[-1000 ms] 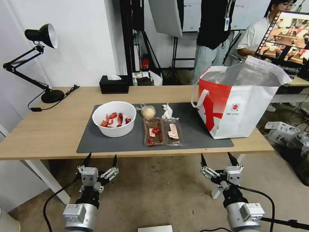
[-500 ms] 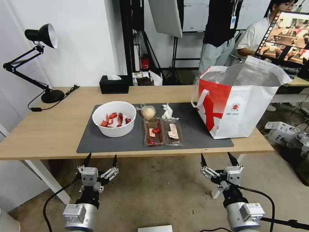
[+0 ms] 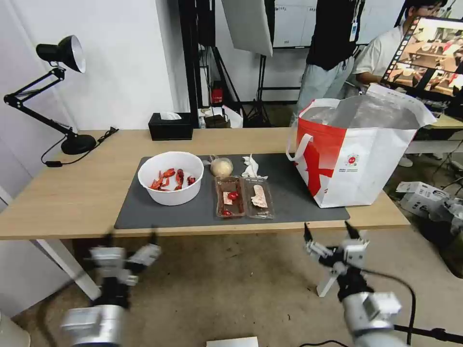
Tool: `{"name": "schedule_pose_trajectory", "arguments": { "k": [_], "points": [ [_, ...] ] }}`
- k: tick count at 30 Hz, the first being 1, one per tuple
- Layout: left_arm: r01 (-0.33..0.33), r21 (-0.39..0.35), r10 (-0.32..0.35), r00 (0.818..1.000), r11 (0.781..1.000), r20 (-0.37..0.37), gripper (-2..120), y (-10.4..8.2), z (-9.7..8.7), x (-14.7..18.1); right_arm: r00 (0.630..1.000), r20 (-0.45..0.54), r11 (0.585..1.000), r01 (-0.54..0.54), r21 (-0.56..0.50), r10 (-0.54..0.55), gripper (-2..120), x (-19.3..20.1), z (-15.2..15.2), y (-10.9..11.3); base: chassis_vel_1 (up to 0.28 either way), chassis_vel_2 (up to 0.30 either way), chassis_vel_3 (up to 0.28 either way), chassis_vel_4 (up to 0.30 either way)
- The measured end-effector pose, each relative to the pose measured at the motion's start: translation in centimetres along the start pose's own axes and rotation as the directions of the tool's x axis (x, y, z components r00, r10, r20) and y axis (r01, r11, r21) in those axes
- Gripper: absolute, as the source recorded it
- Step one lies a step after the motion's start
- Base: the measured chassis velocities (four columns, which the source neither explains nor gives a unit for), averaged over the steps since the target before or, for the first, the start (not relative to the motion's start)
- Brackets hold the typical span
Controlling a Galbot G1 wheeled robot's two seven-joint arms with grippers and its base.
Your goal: Pick up the trash from the table and place it into the takeout bag.
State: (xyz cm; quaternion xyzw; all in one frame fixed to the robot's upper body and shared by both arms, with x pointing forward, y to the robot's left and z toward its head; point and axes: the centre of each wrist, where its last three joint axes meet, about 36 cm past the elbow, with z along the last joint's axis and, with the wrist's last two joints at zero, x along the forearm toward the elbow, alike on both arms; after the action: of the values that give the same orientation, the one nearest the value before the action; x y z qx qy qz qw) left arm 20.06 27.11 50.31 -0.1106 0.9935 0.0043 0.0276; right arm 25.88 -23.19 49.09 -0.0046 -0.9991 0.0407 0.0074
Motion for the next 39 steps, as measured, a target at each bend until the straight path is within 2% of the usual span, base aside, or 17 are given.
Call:
{"name": "schedule_pose_trajectory", "arguments": {
  "k": [3,15,19,22,23,25,26,27,29,30,31,33,34,35,36,37,39],
  "points": [
    [0.0,0.036,0.001,1.0,0.999,-0.024,100,0.4,-0.3,0.3,1.0,-0.006,1.0,-0.001,-0.001,0.001,100,-0.5,-2.1,-0.2,0.0,0.0,0.0,0.0],
    [-0.04,0.062,0.044,0.998,0.997,-0.051,100,-0.1,-0.2,0.1,0.998,-0.039,0.999,0.041,-0.027,-0.042,100,-0.6,-1.3,0.6,0.0,0.0,0.0,0.0],
    [-0.048,0.063,0.051,0.997,0.997,-0.055,100,-0.1,-0.1,0.1,0.993,-0.04,0.989,0.109,-0.098,-0.114,100,-1.4,-0.3,1.8,0.0,0.0,0.0,0.0],
    [-0.046,0.051,0.049,0.997,0.998,-0.058,100,0.3,-0.1,0.2,0.981,-0.049,0.96,0.171,-0.222,-0.186,100,-2.4,0.3,3.8,0.0,0.0,0.0,0.0],
    [-0.046,0.051,0.049,0.997,0.998,-0.058,100,0.3,-0.1,0.2,0.981,-0.049,0.96,0.171,-0.222,-0.186,100,-2.4,0.3,3.8,0.0,0.0,0.0,0.0],
    [-0.046,0.045,0.049,0.997,0.998,-0.064,100,0.4,-0.1,0.4,0.971,-0.064,0.915,0.191,-0.356,-0.228,100,-3.0,0.5,5.6,0.0,0.0,0.0,0.0],
    [-0.046,0.045,0.049,0.997,0.998,-0.064,100,0.4,-0.1,0.4,0.971,-0.064,0.915,0.191,-0.356,-0.228,100,-3.0,0.5,5.6,0.0,0.0,0.0,0.0],
    [-0.045,0.044,0.048,0.997,0.998,-0.068,100,0.5,0.0,0.4,0.968,-0.07,0.89,0.192,-0.414,-0.242,100,-3.3,0.4,6.4,0.0,0.0,0.0,0.0],
    [-0.044,0.042,0.047,0.996,0.998,-0.077,100,0.5,0.1,0.6,0.958,-0.095,0.808,0.172,-0.564,-0.271,100,-4.6,-0.1,8.8,0.0,0.0,0.0,0.0],
    [-0.044,0.042,0.047,0.996,0.998,-0.077,100,0.5,0.1,0.6,0.958,-0.095,0.808,0.172,-0.564,-0.271,100,-4.6,-0.1,8.8,0.0,0.0,0.0,0.0],
    [-0.044,0.041,0.047,0.996,0.998,-0.08,100,0.5,0.1,0.7,0.956,-0.105,0.786,0.16,-0.598,-0.274,100,-4.9,-0.2,9.4,0.0,0.0,0.0,0.0],
    [-0.043,0.036,0.046,0.995,0.998,-0.086,100,0.6,0.1,0.8,0.941,-0.157,0.683,0.096,-0.724,-0.299,100,-6.3,-1.0,11.8,0.0,0.0,0.0,0.0],
    [-0.043,0.036,0.046,0.995,0.998,-0.086,100,0.6,0.1,0.8,0.941,-0.157,0.683,0.096,-0.724,-0.299,100,-6.3,-1.0,11.8,0.0,0.0,0.0,0.0],
    [-0.043,0.034,0.045,0.995,0.999,-0.087,100,0.6,0.1,0.8,0.936,-0.174,0.653,0.073,-0.754,-0.306,100,-6.7,-1.2,12.4,0.0,0.0,0.0,0.0],
    [-0.044,0.029,0.046,0.995,0.999,-0.088,100,0.7,0.1,0.8,0.927,-0.207,0.601,0.024,-0.799,-0.313,100,-7.5,-1.6,13.4,0.0,0.0,0.0,0.0],
    [-0.044,0.029,0.046,0.995,0.999,-0.088,100,0.7,0.1,0.8,0.927,-0.207,0.601,0.024,-0.799,-0.313,100,-7.5,-1.6,13.4,0.0,0.0,0.0,0.0],
    [-0.044,0.023,0.046,0.995,0.999,-0.088,100,0.8,0.1,0.8,0.914,-0.255,0.541,-0.048,-0.84,-0.315,100,-8.5,-2.1,14.9,0.0,0.0,0.0,0.0]
  ]
}}
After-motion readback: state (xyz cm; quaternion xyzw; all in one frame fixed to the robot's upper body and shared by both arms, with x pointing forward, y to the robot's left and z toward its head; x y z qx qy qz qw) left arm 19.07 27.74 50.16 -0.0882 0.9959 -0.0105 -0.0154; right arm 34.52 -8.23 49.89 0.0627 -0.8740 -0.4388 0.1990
